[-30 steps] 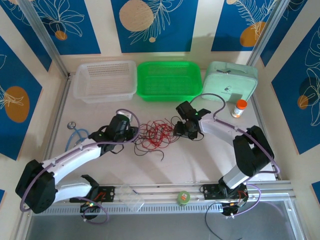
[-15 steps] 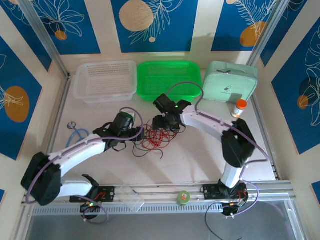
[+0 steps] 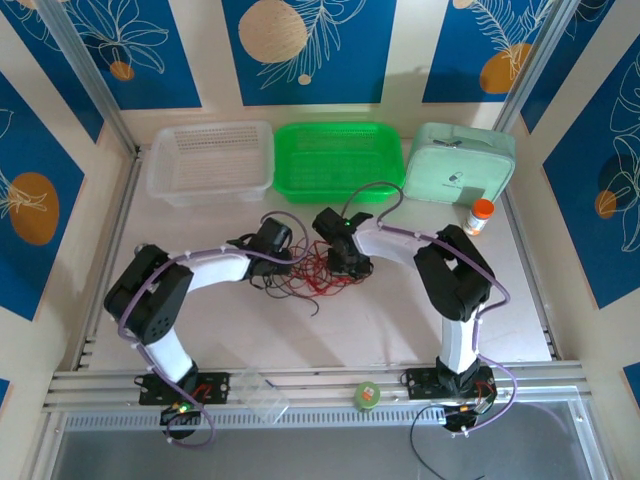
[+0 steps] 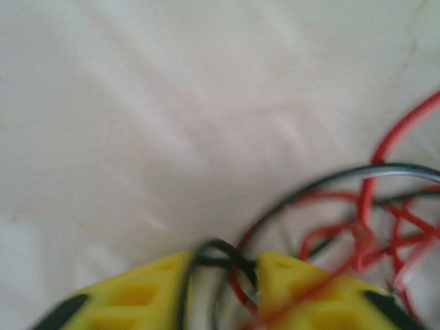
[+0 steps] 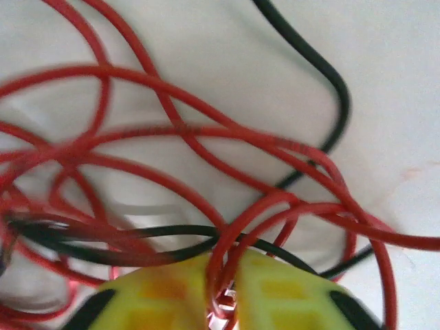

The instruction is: Untangle the cables

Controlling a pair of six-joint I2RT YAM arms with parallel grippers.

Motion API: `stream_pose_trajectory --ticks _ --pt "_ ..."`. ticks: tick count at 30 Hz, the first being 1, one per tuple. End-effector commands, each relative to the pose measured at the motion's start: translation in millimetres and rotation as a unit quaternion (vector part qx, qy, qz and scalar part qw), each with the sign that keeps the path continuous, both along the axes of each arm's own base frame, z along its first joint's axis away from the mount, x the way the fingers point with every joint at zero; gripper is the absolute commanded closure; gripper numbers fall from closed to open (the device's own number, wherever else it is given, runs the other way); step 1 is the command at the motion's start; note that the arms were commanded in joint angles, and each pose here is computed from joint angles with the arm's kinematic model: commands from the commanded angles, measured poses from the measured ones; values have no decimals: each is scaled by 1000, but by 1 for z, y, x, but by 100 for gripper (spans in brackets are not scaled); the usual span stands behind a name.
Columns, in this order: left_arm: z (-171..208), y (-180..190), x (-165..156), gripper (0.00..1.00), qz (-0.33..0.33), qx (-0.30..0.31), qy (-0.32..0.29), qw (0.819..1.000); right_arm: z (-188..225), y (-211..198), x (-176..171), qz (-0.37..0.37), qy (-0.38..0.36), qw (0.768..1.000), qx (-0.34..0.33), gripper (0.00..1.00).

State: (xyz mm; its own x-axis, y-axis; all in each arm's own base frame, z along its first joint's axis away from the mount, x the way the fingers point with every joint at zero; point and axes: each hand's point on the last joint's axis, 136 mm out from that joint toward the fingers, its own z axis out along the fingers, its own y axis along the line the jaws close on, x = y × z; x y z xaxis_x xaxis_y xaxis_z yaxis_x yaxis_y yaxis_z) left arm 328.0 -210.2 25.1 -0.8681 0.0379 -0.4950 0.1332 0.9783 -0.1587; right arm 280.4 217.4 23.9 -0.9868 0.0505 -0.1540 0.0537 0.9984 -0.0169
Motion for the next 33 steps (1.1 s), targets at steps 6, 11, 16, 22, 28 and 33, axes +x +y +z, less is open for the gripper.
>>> stream_pose_trajectory --ticks 6,11,16,22,28,33 --pt "4 77 -12 90 77 67 -1 995 17 -39 -29 -59 -17 997 37 100" --pt "26 113 -22 88 109 63 -17 992 13 -23 -46 -99 -12 985 144 100" --pt "46 109 -27 75 99 22 -37 994 -2 4 -55 -125 11 966 224 96" --pt "76 86 -34 48 53 -42 -51 996 18 15 -56 -78 -6 979 190 64" --pt "115 71 -56 27 8 -75 -54 996 65 4 -64 -39 -55 986 150 39" --pt "123 45 -80 18 -25 -109 -16 994 91 -1 -65 -10 -74 989 126 28"
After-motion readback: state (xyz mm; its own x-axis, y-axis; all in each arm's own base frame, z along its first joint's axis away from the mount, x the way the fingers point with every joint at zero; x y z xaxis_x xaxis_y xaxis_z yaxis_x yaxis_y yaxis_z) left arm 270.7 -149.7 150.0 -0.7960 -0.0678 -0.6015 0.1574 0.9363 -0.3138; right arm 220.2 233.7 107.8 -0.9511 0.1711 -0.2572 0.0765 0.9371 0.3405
